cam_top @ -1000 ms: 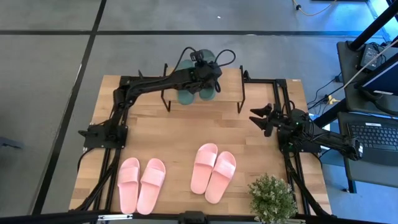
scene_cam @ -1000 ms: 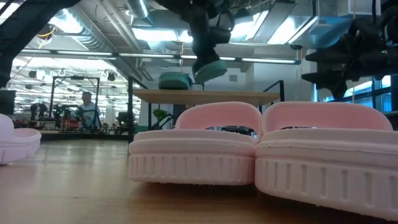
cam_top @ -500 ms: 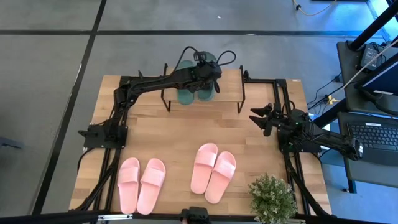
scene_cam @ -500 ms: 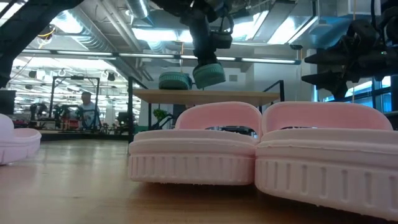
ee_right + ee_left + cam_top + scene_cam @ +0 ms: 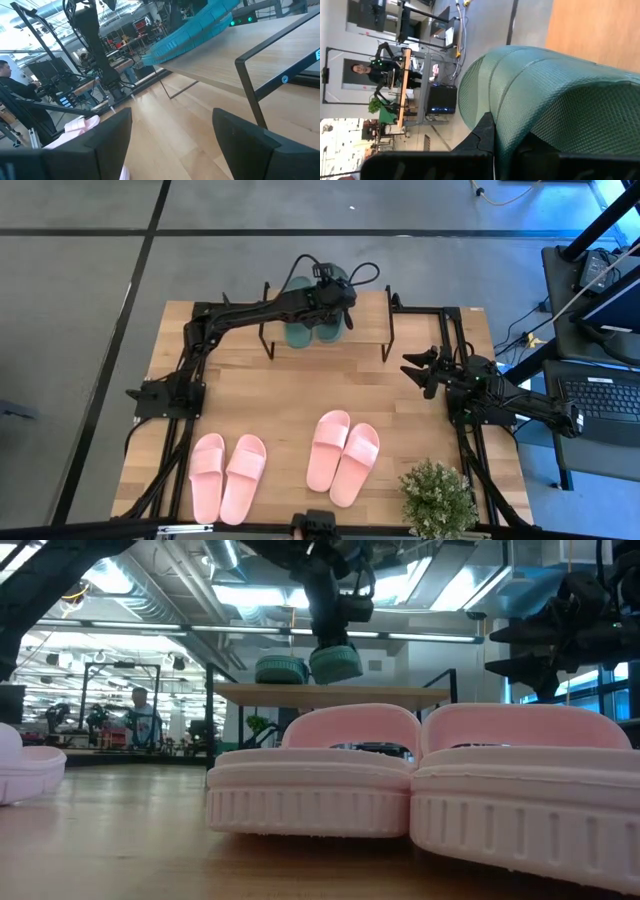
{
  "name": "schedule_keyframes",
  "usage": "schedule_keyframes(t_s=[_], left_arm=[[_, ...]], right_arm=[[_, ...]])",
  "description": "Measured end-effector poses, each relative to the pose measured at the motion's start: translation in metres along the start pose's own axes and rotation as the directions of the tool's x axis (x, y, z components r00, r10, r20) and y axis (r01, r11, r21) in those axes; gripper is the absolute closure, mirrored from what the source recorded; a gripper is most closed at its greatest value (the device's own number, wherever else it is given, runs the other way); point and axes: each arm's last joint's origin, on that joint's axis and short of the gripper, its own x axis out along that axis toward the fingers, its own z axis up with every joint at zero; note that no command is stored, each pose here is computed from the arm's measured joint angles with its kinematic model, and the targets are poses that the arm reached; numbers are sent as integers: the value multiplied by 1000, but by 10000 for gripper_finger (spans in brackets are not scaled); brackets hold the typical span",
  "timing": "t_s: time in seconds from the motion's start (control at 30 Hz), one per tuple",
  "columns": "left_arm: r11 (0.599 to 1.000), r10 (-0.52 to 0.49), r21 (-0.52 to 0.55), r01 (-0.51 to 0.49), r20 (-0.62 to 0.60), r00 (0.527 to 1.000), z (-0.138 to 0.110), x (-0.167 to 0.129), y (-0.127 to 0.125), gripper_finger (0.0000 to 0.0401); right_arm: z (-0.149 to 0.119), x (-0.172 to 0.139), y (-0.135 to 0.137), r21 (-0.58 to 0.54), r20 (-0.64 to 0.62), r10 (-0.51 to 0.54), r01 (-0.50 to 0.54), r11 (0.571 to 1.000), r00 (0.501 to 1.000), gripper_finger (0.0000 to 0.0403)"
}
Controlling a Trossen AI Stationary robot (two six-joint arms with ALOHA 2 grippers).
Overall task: Pick and place slides into the shelf
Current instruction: Put the green slide on the shelf
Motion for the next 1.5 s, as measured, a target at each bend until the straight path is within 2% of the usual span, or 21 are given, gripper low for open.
schedule_keyframes(t_s=[0.97, 1.3, 1.5], left_arm=[[999, -40, 25, 41, -28, 999, -2, 19, -15, 397], [998, -48, 39, 50, -40, 998, -2, 25, -22, 378], [999, -40, 9, 40, -24, 999, 1, 24, -22, 377]], right_arm=[[0, 0, 0, -4, -4, -2, 2, 1000, 1000, 126], [-1, 0, 0, -3, -7, -4, 4, 1000, 1000, 126], [-1, 1, -1, -4, -12, -6, 6, 1000, 1000, 126]])
